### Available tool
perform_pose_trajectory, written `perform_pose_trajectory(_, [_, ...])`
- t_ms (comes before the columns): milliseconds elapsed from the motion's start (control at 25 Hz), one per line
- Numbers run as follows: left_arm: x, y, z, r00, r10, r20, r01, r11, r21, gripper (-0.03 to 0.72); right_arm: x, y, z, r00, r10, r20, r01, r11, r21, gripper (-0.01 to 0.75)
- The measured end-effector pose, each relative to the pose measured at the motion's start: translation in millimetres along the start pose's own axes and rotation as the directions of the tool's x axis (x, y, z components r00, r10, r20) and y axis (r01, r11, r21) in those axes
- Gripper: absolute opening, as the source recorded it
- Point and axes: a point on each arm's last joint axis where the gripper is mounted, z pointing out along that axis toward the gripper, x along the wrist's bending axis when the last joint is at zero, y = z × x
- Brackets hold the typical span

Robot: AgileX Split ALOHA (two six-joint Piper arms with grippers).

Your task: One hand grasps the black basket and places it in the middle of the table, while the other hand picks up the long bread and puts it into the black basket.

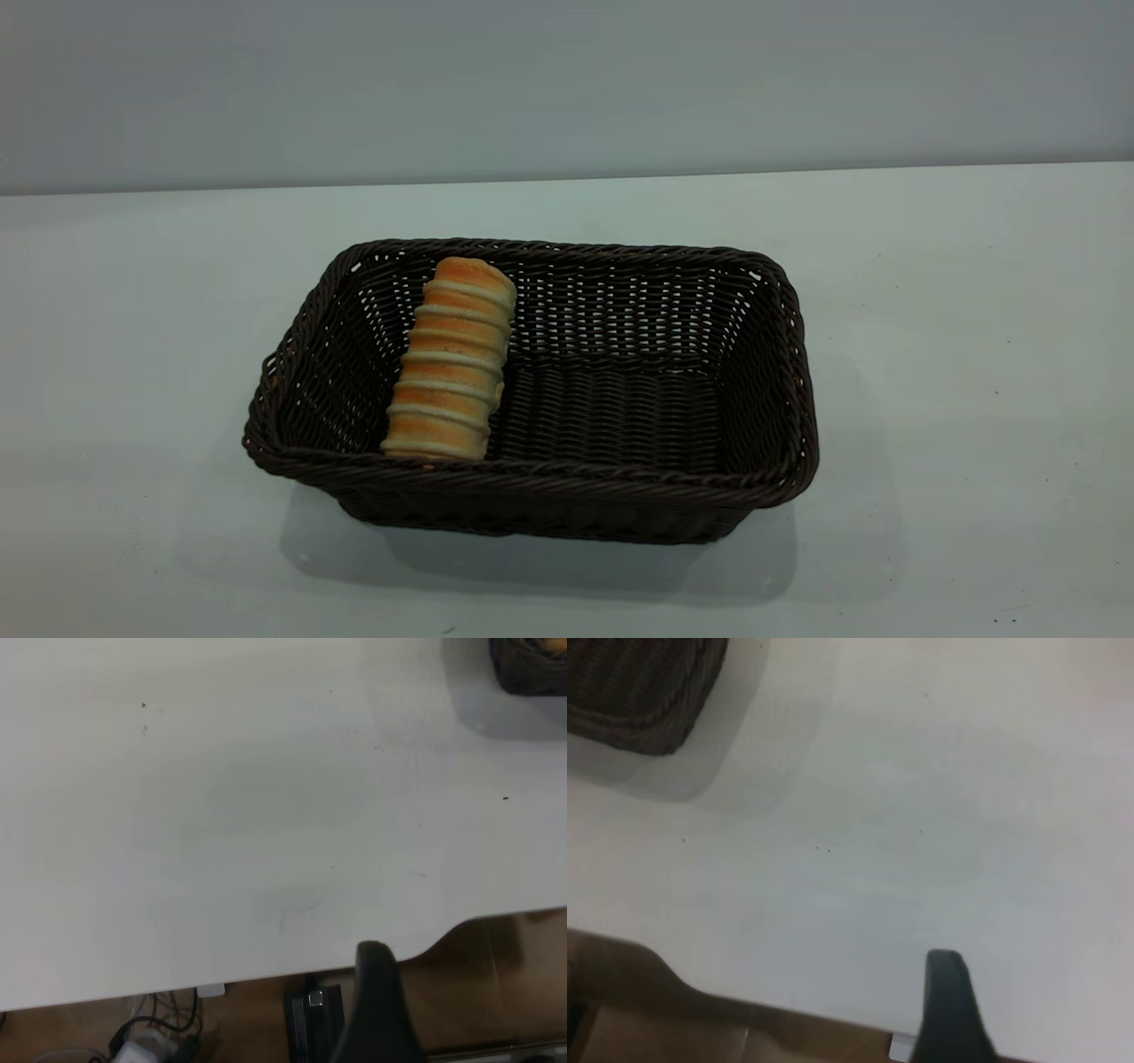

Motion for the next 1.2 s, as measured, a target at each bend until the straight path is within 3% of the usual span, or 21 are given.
perform_pose_trajectory(560, [0,0,-1,1.000,-0.001,0.000,0.001,1.000,-0.009,0.580,0,0,1,1.000,0.005,-0.002,-0.005,1.000,0.000,0.527])
perform_pose_trajectory(880, [-1,-21,-17,1.000,0.000,-0.010,-0.002,0.980,-0.199,0.580,2,-14,-15,0.991,0.088,0.100,-0.073,0.987,-0.142,0.527])
perform_pose_trajectory(1200, [-1,-26,-20,1.000,0.000,-0.012,-0.003,0.971,-0.240,0.580,3,-17,-18,0.989,0.098,0.113,-0.077,0.982,-0.172,0.527])
